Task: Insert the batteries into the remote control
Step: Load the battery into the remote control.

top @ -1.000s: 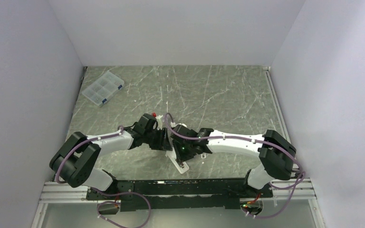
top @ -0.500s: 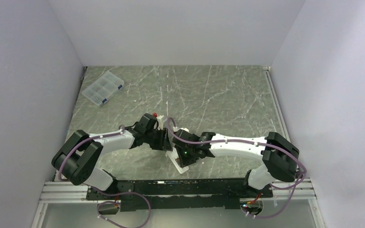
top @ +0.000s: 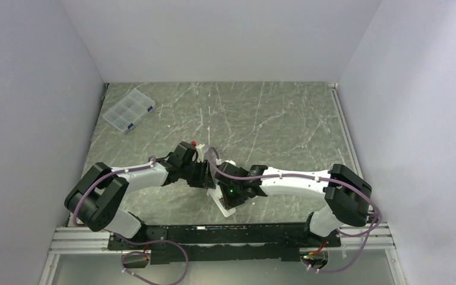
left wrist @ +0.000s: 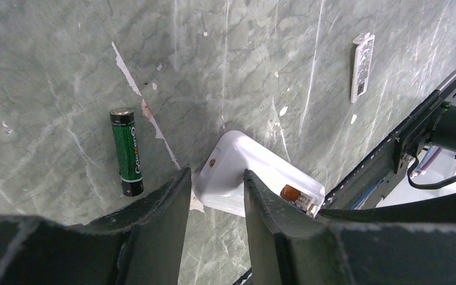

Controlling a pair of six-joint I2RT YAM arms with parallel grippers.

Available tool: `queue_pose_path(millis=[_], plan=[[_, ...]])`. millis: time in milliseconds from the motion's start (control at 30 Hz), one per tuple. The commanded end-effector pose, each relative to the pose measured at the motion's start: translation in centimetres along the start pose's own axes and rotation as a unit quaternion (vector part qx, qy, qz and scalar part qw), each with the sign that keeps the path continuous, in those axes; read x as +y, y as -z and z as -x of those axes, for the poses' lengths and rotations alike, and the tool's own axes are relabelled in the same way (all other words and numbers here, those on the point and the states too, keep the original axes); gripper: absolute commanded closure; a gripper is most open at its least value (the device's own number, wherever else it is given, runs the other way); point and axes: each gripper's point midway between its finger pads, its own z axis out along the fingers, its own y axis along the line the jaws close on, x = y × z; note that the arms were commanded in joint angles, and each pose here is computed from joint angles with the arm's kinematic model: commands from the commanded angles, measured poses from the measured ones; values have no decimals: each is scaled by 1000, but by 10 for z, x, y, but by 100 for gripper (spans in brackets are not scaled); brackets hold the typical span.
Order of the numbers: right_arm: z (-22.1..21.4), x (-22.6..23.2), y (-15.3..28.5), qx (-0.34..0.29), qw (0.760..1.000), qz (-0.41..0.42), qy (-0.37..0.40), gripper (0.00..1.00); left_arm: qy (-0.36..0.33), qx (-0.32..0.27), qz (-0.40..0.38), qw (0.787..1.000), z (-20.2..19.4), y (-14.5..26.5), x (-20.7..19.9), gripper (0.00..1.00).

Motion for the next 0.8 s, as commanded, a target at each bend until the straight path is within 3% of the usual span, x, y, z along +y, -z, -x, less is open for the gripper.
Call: queue_pose_path(millis=[0,767], plan=[[2,7,-3,-4,1000,11,1,85,-18,-9,-17,1000,10,0,-11,57],[4,10,-10,-3,1000,10,5,87,-20,-6,-26,999,7,1,-13,63]])
